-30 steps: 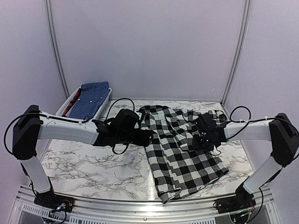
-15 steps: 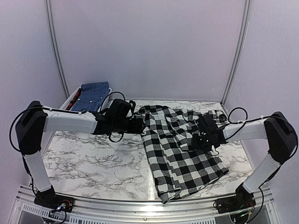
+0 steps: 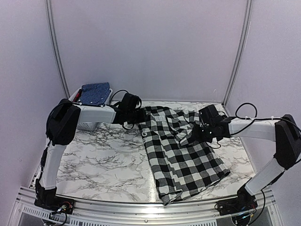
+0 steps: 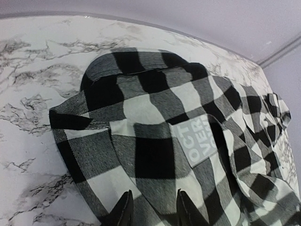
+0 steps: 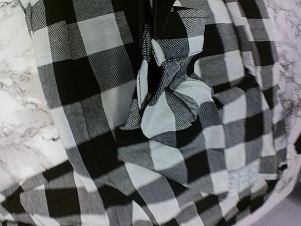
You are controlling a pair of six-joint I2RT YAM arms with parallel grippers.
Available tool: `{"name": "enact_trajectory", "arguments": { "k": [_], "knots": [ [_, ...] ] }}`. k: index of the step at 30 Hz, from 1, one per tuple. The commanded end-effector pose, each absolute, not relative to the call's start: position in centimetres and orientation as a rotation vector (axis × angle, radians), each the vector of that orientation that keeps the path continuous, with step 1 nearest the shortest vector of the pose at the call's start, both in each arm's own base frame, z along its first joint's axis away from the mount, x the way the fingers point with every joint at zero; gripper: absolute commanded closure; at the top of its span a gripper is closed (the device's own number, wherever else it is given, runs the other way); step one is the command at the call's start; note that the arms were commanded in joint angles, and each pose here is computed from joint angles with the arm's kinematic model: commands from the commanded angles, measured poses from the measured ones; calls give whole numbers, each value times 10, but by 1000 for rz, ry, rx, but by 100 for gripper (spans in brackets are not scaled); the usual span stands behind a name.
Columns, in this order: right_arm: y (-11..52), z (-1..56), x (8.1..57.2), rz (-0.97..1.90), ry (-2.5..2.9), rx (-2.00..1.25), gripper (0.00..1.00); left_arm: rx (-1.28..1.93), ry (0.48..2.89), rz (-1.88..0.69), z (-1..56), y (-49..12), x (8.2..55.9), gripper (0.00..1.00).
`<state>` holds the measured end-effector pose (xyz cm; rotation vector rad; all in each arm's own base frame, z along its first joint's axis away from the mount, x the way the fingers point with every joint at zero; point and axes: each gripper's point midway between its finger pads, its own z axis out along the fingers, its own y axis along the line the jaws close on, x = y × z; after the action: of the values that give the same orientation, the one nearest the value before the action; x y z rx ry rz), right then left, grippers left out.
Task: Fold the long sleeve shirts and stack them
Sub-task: Fold the flattened shirt at the center of the board.
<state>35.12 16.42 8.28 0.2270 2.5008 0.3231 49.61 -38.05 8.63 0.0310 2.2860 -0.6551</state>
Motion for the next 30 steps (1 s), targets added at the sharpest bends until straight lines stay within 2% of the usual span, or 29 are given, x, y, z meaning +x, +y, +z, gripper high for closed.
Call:
{"name": "enact_trajectory", "arguments": {
  "k": [1,10,16,20,30],
  "knots": [
    [184,146,367,487,2392,208,100,-64,2327,-693,59,-378,519,70],
    [220,228,368,795,2256,164,100,-178,2378,-770,26,-367,557,70],
    [262,250,341,913,2245,53,100,-246,2387,-831,17,-363,585,69],
    [290,239,312,966,2282,-24,100,-256,2379,-859,16,-362,596,69],
    [310,142,218,1027,2513,-77,100,-233,2396,-866,16,-359,595,68]
  ]
}}
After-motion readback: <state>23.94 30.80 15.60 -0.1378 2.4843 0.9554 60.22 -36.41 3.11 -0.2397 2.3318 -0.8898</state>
